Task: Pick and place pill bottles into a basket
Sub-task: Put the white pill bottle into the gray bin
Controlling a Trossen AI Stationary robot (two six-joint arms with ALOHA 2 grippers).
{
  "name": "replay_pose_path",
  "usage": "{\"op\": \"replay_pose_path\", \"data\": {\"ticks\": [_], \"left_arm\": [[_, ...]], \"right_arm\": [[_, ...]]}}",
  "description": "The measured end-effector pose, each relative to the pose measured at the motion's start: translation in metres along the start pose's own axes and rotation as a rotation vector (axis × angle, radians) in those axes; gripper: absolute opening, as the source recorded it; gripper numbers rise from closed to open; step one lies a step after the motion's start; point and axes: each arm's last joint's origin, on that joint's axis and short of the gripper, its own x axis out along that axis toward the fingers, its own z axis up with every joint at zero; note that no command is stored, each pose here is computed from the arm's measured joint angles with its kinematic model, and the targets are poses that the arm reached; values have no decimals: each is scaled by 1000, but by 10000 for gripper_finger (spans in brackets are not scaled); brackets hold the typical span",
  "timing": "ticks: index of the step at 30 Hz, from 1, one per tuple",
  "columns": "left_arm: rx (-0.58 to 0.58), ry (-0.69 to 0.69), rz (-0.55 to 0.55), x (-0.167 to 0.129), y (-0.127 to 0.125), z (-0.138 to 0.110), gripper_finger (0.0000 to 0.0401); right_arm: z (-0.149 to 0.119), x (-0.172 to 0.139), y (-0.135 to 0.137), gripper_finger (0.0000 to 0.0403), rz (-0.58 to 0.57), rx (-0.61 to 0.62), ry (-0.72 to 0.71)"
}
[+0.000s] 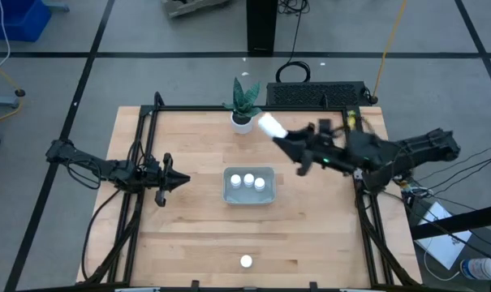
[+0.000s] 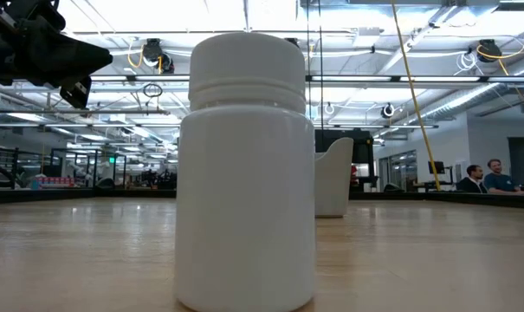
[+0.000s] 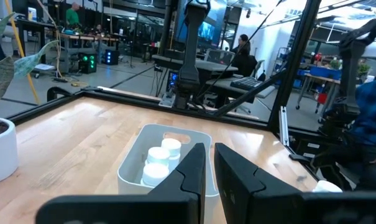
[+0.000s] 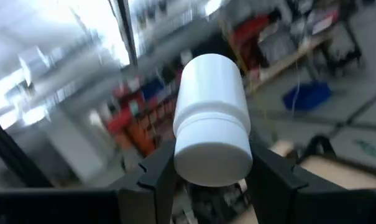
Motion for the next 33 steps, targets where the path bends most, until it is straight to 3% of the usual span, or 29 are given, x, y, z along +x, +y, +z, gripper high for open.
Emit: {"op": "replay_pose_path", "data": {"ticks": [7, 12, 21, 23, 33], "left_arm": [[0, 0, 0, 0, 0, 0, 37], [0, 0, 0, 0, 0, 0, 37], [0, 1, 0, 0, 0, 0, 37], [0, 0, 0, 0, 0, 0, 37], [0, 0, 0, 0, 0, 0, 37]], "right_arm": [[13, 61, 10, 146, -32, -30, 376], [2, 95, 1, 146, -152, -18, 690], [-64, 120, -43, 146, -407, -30, 1261], [-80, 122, -48, 146, -420, -44, 1355], [-141, 138, -68, 146, -420, -74, 1594]]}}
